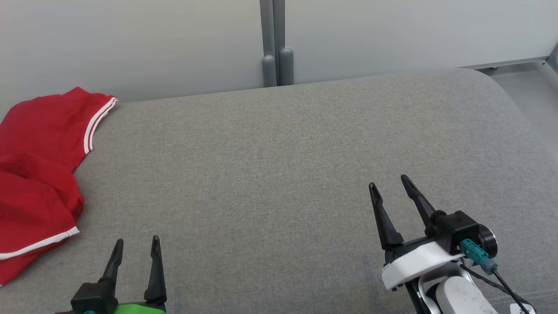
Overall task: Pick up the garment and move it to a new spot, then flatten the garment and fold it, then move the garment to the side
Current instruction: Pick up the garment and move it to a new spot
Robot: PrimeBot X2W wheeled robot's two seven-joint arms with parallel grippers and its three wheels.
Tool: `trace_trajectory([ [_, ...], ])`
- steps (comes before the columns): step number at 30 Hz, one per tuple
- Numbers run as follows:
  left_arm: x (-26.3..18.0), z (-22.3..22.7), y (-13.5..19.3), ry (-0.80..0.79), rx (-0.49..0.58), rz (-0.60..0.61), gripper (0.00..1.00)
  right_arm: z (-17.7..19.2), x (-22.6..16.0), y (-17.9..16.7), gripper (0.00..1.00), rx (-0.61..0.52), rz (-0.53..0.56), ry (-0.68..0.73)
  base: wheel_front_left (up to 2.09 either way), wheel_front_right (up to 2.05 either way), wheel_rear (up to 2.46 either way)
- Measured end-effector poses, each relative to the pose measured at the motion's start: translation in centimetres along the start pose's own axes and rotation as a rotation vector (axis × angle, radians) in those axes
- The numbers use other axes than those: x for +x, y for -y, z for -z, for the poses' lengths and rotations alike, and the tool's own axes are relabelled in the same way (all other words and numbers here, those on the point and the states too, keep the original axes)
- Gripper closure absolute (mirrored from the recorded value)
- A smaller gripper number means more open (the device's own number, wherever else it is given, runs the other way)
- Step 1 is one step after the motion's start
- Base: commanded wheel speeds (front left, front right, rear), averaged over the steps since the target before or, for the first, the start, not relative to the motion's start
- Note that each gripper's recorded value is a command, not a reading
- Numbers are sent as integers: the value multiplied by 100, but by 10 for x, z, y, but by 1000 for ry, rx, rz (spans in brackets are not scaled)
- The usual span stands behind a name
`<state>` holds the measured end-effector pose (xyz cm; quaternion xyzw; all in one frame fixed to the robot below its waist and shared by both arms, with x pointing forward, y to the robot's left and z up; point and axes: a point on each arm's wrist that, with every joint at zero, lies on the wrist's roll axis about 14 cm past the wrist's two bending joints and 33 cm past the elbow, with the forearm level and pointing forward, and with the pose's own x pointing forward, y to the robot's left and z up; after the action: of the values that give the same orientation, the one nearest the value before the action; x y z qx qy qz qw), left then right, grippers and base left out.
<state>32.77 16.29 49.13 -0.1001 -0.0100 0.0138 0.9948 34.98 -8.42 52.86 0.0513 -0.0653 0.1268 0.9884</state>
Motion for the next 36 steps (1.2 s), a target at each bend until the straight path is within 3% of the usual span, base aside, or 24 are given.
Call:
trace_trajectory([
  [26, -1, 2, -2, -6, 2, -6, 0, 0, 3, 6, 0, -6, 17, 1, 0, 0, 0],
  [36, -10, -9, -23, 33, 16, -76, 0, 1, 15, -14, 0, 1, -56, 1, 0, 0, 0],
])
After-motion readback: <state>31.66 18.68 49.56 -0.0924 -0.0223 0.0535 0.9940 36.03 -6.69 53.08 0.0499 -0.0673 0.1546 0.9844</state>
